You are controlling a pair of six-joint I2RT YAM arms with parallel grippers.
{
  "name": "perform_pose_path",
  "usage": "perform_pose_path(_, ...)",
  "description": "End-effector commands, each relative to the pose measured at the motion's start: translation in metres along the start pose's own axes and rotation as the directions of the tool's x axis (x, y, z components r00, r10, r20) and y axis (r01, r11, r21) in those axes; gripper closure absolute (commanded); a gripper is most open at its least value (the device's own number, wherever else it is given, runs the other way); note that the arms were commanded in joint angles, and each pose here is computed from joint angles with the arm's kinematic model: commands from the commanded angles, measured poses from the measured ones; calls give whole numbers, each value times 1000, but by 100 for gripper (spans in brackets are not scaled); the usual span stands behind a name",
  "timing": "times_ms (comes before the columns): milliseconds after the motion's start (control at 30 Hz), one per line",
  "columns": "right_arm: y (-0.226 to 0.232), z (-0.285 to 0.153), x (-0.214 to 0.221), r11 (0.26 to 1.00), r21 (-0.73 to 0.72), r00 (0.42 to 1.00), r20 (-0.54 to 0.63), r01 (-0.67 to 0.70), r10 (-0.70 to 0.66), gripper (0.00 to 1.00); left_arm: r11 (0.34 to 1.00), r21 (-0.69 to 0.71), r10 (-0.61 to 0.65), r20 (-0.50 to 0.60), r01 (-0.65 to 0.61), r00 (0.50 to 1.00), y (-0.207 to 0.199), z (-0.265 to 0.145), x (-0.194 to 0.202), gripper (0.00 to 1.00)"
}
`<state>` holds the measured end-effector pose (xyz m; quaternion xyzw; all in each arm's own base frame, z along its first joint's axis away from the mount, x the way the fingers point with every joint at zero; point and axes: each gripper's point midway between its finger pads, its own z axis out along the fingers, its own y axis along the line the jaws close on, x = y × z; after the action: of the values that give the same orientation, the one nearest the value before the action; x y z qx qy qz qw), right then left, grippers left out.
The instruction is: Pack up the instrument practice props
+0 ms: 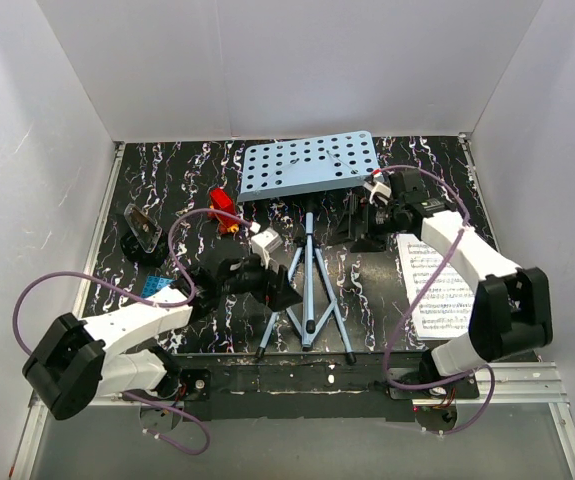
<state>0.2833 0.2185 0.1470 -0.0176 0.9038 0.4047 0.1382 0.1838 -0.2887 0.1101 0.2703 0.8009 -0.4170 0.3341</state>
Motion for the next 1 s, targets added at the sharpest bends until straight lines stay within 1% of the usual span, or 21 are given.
perform_pose_path(0,8,-28,25,979,42,979,-36,200,-199,7,992,24,124,28,-125,992,-9,-14,-32,15)
perform_pose_path(33,10,-27,32,973,30,973,-52,227,-226,6,991,18,128,41,-129,991,-7,-17,-40,14)
perform_pose_path(67,12,-26,38,968,12,967,-60,249,-248,6,993,6,114,29,-115,993,-3,-20,-39,12)
perform_pose_path(133,20,-21,48,964,-55,962,-75,258,-262,6,996,-12,91,45,-91,995,8,-25,-47,11)
perform_pose_path(200,28,-16,49,956,-102,956,-71,276,-284,10,997,-44,60,80,-57,995,21,-31,-57,10)
perform_pose_path(233,30,-15,47,953,-102,954,-63,286,-293,12,997,-43,68,96,-64,993,22,-33,-63,10)
perform_pose_path(300,33,-11,40,950,-87,951,-45,300,-305,21,996,-55,76,127,-69,989,31,-35,-72,10)
perform_pose_path(367,34,-5,39,947,-79,947,-52,312,-317,28,992,-82,104,130,-93,986,35,-32,-70,12)
perform_pose_path(433,38,1,42,941,-91,940,-74,326,-333,32,988,-91,134,112,-124,985,38,-28,-60,16)
perform_pose_path(567,49,15,57,927,-146,921,-137,344,-364,34,990,-135,64,99,-51,993,52,-24,-30,24)
perform_pose_path(633,50,22,61,929,-153,917,-167,337,-361,34,986,-162,49,82,-35,995,59,-26,-14,26)
perform_pose_path(733,45,31,63,937,-151,920,-194,316,-341,38,984,-179,31,61,-19,998,65,-29,5,27)
perform_pose_path(833,43,38,64,941,-151,920,-213,302,-329,41,989,-146,26,46,-19,999,62,-29,18,28)
perform_pose_path(900,44,40,66,941,-157,917,-223,300,-330,46,995,-96,23,27,-21,999,56,-25,23,28)
perform_pose_path(967,45,43,71,939,-165,913,-235,301,-334,48,998,-60,2,1,-2,1000,53,-20,31,31)
